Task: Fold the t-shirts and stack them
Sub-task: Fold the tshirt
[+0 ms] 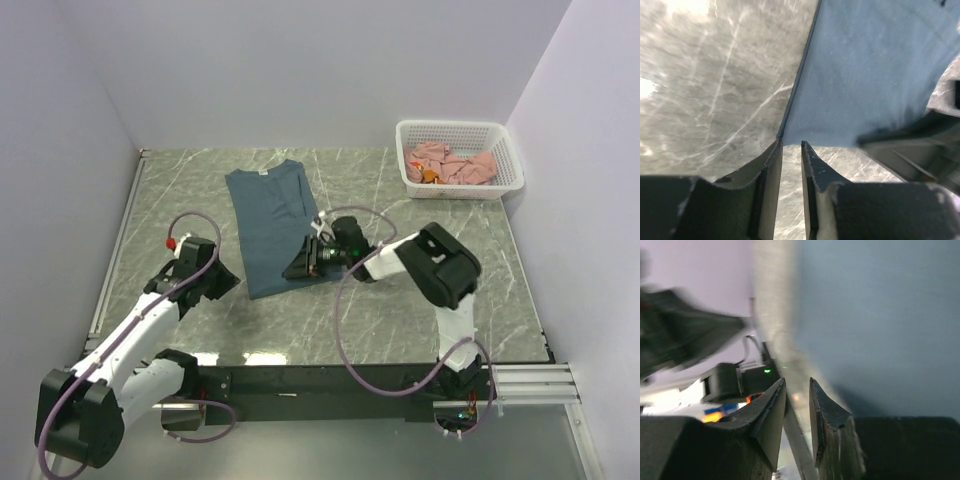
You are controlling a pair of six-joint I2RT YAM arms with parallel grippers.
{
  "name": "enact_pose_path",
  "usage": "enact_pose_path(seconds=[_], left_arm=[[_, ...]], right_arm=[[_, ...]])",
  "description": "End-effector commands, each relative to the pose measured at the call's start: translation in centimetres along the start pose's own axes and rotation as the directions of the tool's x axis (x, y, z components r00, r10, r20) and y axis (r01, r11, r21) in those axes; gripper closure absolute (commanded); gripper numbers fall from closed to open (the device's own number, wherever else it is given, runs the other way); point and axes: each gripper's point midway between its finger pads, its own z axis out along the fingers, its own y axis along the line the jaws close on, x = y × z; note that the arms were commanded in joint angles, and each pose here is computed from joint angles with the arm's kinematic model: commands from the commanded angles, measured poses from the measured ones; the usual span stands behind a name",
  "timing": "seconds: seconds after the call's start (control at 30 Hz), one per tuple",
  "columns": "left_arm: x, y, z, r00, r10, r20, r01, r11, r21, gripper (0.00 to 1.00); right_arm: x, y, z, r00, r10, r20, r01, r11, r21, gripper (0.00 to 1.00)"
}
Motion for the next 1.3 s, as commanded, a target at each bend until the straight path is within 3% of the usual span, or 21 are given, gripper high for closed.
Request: enact_pose_path(seconds=[0.0, 0.17, 0.37, 0.53, 0.7, 0.97, 1.13, 1.27], left_arm=[[-3.4, -1.8, -2.6, 0.99, 0.058, 0.126, -0.062, 0.998, 0.03, 0.72], [-6.5, -2.1, -5.7, 0.956, 0.128, 0.264, -0.135, 0.991, 0.009, 0.69], [-9.4, -2.4, -9.2, 0.886, 0.195, 0.42, -0.217, 0.976, 0.005, 0.59], [-10.4, -1.8, -10.2, 0.849, 0.196, 0.49, -0.22, 0.975, -0.009, 0.47], [-10.3, -2.2, -10.1, 0.85, 0.176, 0.497, -0.217, 0.976, 0.026, 0.36], [-10.5, -2.0, -9.9, 0.851, 0.17, 0.497, -0.209, 0.978, 0.022, 0.34], [-10.5, -2.0, -9.9, 0.852, 0.173, 0.494, -0.213, 0.977, 0.025, 0.32], [-10.3, -2.0, -9.6, 0.858, 0.181, 0.481, -0.219, 0.975, 0.023, 0.19]], right_arm=[[0.4, -2.9, 1.4, 0.994, 0.107, 0.001, -0.107, 0.994, 0.0, 0.67], [1.2, -5.2, 1.2, 0.992, 0.128, 0.007, -0.128, 0.989, 0.08, 0.67], [0.0, 0.6, 0.9, 1.0, 0.011, 0.023, -0.012, 0.999, 0.048, 0.67], [0.3, 5.3, 3.4, 0.999, 0.014, -0.03, -0.017, 0.996, -0.092, 0.67], [2.6, 4.2, 7.3, 0.993, 0.05, -0.109, -0.059, 0.995, -0.082, 0.68], [4.5, -0.4, 9.8, 0.986, 0.105, -0.128, -0.101, 0.994, 0.038, 0.67], [3.9, 1.5, 8.1, 0.991, 0.065, -0.113, -0.063, 0.998, 0.02, 0.68], [1.6, 3.3, 4.6, 0.998, -0.039, -0.056, 0.041, 0.999, 0.035, 0.68]])
